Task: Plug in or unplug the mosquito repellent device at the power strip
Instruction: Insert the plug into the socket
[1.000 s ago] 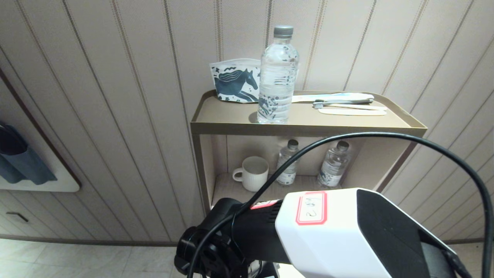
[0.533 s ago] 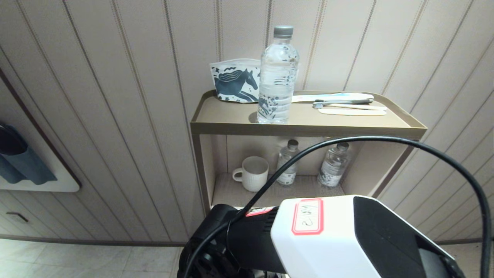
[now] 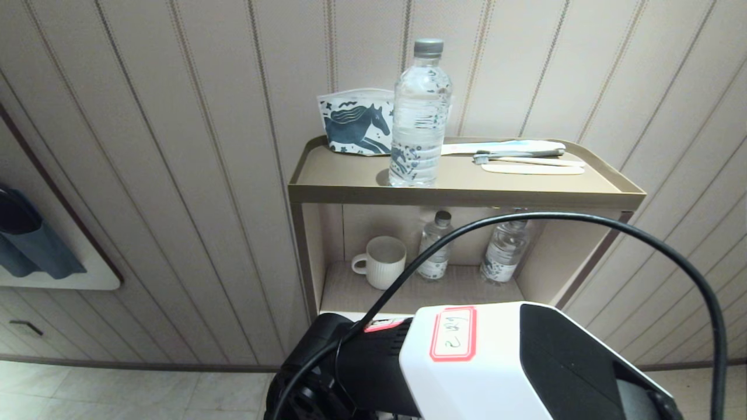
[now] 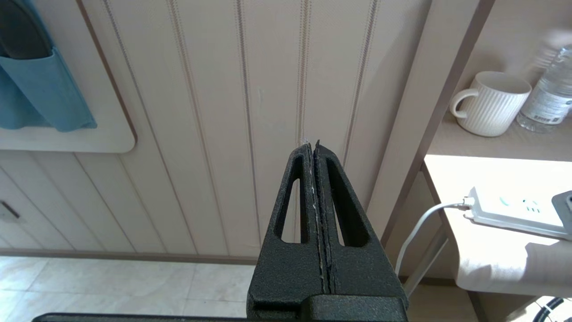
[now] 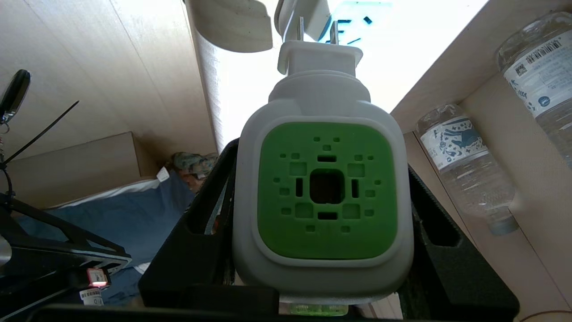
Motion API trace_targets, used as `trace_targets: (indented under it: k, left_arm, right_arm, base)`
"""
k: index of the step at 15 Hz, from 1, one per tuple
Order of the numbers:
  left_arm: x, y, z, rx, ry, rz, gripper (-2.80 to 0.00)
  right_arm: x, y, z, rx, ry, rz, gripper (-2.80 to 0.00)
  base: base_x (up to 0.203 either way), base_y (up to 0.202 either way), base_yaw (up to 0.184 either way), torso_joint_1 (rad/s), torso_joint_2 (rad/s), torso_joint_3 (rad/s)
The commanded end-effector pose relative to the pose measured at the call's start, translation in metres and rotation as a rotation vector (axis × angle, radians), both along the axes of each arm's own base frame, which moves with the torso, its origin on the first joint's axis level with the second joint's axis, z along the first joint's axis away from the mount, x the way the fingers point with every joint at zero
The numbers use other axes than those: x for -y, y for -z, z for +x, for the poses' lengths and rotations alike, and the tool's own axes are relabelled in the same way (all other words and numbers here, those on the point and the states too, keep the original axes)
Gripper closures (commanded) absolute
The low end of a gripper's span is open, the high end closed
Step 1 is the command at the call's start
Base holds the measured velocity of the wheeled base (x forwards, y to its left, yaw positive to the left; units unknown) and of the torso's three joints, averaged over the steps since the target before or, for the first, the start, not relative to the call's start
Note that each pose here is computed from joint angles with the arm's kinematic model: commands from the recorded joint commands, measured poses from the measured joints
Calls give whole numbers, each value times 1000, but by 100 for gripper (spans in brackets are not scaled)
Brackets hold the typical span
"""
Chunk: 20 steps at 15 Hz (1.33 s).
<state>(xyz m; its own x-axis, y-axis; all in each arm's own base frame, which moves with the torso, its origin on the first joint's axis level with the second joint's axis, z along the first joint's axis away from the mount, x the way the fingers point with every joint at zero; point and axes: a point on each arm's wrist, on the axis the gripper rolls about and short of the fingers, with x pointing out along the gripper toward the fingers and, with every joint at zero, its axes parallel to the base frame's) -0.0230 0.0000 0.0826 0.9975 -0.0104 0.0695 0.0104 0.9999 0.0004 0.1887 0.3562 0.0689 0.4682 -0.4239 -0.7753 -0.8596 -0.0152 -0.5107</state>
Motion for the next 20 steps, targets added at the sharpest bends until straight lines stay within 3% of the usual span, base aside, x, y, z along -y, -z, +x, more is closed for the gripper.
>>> trace_targets:
  k: [1,12,20]
  left_arm:
    - [0,0,0,1,0,0,0]
    - [0,0,0,1,0,0,0]
    - [0,0,0,1,0,-1,0]
  right_arm:
    - [1,0,2,2,4,-5,0]
    - [1,1,21,39,31,73,0]
    - [6,1,29,-21,35,82,0]
  base:
    - [0,0,0,0,0,0]
    - [0,0,0,0,0,0]
    - [0,0,0,0,0,0]
